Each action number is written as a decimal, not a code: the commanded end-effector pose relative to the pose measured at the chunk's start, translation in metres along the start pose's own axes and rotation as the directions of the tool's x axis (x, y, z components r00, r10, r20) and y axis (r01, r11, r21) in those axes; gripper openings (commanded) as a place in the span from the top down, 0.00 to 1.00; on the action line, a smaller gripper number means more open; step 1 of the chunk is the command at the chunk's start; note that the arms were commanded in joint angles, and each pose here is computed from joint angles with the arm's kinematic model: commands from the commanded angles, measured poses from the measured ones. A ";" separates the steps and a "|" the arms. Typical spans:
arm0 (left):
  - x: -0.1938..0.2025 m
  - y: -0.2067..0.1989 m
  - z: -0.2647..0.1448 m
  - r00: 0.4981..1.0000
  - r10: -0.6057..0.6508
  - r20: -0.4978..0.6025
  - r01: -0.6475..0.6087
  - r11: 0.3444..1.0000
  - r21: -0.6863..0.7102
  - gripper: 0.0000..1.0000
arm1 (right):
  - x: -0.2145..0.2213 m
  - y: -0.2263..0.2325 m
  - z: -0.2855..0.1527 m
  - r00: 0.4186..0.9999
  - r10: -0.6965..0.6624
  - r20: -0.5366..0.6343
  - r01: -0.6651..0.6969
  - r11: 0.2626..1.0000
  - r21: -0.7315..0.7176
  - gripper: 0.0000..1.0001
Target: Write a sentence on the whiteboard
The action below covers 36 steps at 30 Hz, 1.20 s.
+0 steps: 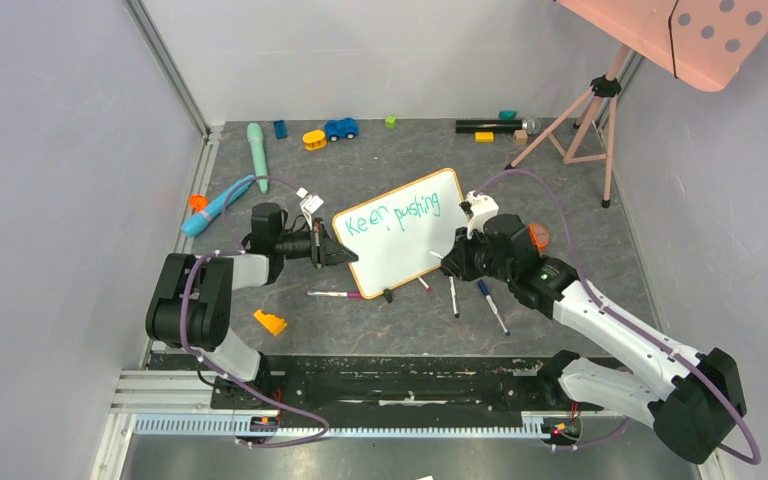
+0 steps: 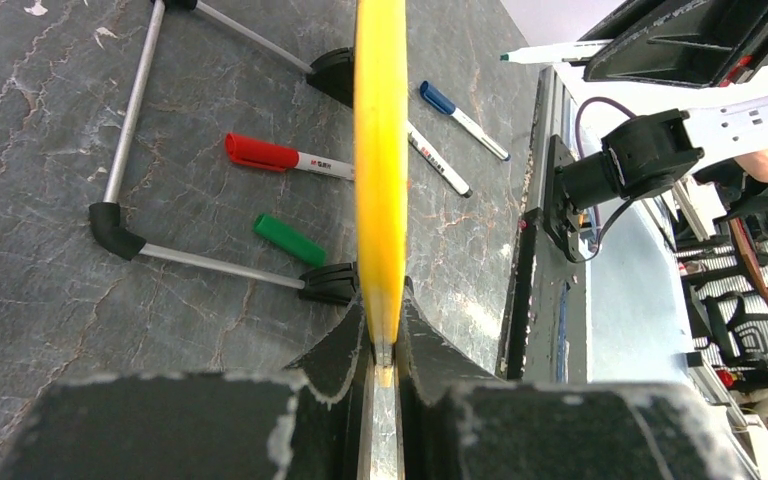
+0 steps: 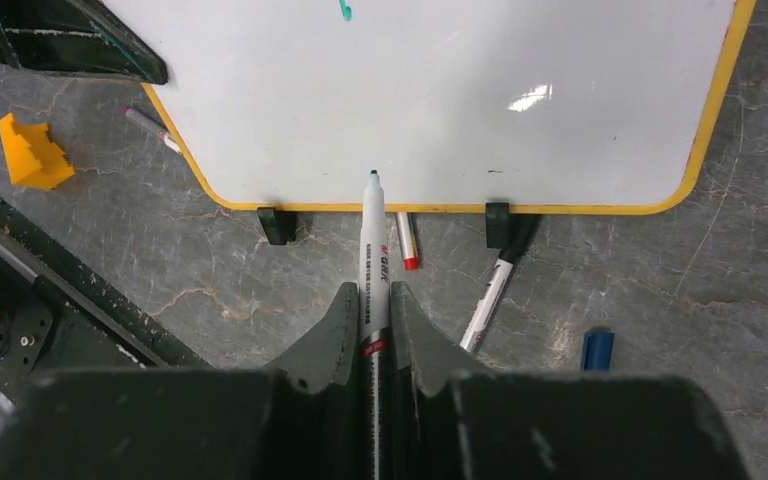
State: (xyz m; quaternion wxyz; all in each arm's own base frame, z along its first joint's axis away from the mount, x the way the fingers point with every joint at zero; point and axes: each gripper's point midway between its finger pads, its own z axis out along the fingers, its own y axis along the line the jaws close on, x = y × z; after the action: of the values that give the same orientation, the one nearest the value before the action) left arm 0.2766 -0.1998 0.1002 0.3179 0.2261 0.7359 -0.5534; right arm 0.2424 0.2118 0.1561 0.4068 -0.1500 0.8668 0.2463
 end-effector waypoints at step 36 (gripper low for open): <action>0.012 0.011 0.008 0.982 -0.175 -0.075 0.175 0.984 0.006 0.98 | -0.047 0.000 0.022 0.992 -0.093 0.090 0.089 0.995 0.050 1.00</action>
State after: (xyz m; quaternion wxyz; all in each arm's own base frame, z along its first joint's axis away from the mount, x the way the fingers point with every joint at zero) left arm 0.2839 -0.2076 0.0980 0.2913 0.2262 0.7084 -0.6018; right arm 0.2768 0.2204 0.1582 0.4310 -0.1635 0.8627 0.2080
